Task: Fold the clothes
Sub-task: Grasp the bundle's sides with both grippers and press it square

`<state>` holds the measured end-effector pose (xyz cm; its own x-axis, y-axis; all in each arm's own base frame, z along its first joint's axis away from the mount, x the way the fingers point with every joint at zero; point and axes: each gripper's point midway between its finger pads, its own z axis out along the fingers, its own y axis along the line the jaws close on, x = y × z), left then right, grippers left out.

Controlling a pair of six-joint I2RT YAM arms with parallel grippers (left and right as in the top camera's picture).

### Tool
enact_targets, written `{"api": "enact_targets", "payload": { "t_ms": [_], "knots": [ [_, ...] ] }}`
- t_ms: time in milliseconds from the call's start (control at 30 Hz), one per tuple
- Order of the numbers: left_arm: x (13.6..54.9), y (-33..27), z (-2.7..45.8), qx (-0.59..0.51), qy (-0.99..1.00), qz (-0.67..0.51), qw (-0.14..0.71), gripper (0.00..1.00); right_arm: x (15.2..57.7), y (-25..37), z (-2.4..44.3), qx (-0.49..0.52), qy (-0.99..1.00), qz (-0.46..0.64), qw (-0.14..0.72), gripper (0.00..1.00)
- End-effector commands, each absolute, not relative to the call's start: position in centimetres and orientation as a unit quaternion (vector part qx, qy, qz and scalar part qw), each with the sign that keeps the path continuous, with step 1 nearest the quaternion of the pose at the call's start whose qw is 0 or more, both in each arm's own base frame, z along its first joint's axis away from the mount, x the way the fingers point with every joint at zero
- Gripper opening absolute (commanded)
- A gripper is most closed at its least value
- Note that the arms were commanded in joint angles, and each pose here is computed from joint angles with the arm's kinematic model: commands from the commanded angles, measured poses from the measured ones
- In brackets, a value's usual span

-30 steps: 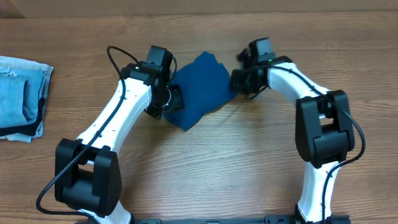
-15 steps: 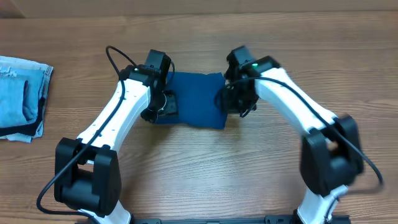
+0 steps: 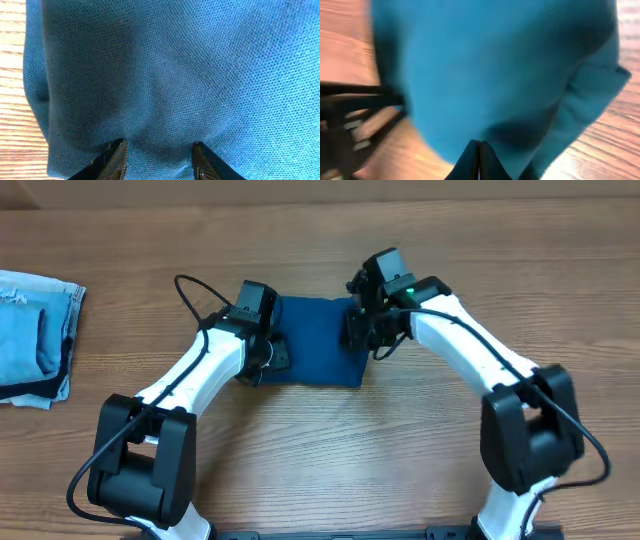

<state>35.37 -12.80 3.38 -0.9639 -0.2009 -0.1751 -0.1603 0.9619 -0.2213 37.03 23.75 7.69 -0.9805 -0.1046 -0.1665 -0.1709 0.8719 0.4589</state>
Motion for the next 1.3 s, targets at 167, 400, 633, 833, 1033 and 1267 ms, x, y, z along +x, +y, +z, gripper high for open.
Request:
{"api": "enact_targets", "payload": {
  "t_ms": [167, 400, 633, 833, 1033, 1267],
  "knots": [
    [35.0, -12.4, 2.5, -0.096, 0.987, -0.092, 0.095, 0.72, 39.0, 14.0, 2.3, 0.042, 0.992, 0.113, 0.038, 0.04],
    [38.8, -13.7, 8.8, -0.083, 0.975, -0.133, 0.156, 0.69, 40.3, 16.9, 12.3, -0.019, 0.960, 0.250, 0.124, 0.04],
    [41.5, -12.2, 11.3, -0.093, 0.968, -0.094, 0.215, 0.80, 40.5, 25.8, 15.6, -0.131, 0.913, 0.335, 0.191, 0.04],
    [40.9, -12.9, 3.9, -0.091, 0.984, -0.083, 0.130, 0.78, 41.7, 27.7, 10.2, -0.125, 0.930, 0.290, 0.186, 0.04],
    [39.8, -13.7, 0.1, -0.090, 0.988, -0.096, 0.076, 0.74, 40.6, 25.2, 1.9, -0.078, 0.967, 0.220, 0.099, 0.04],
    [41.7, -13.3, 1.3, -0.094, 0.985, -0.104, 0.104, 0.80, 39.9, 13.8, 0.0, 0.030, 0.996, 0.066, 0.043, 0.04]
  ]
}}
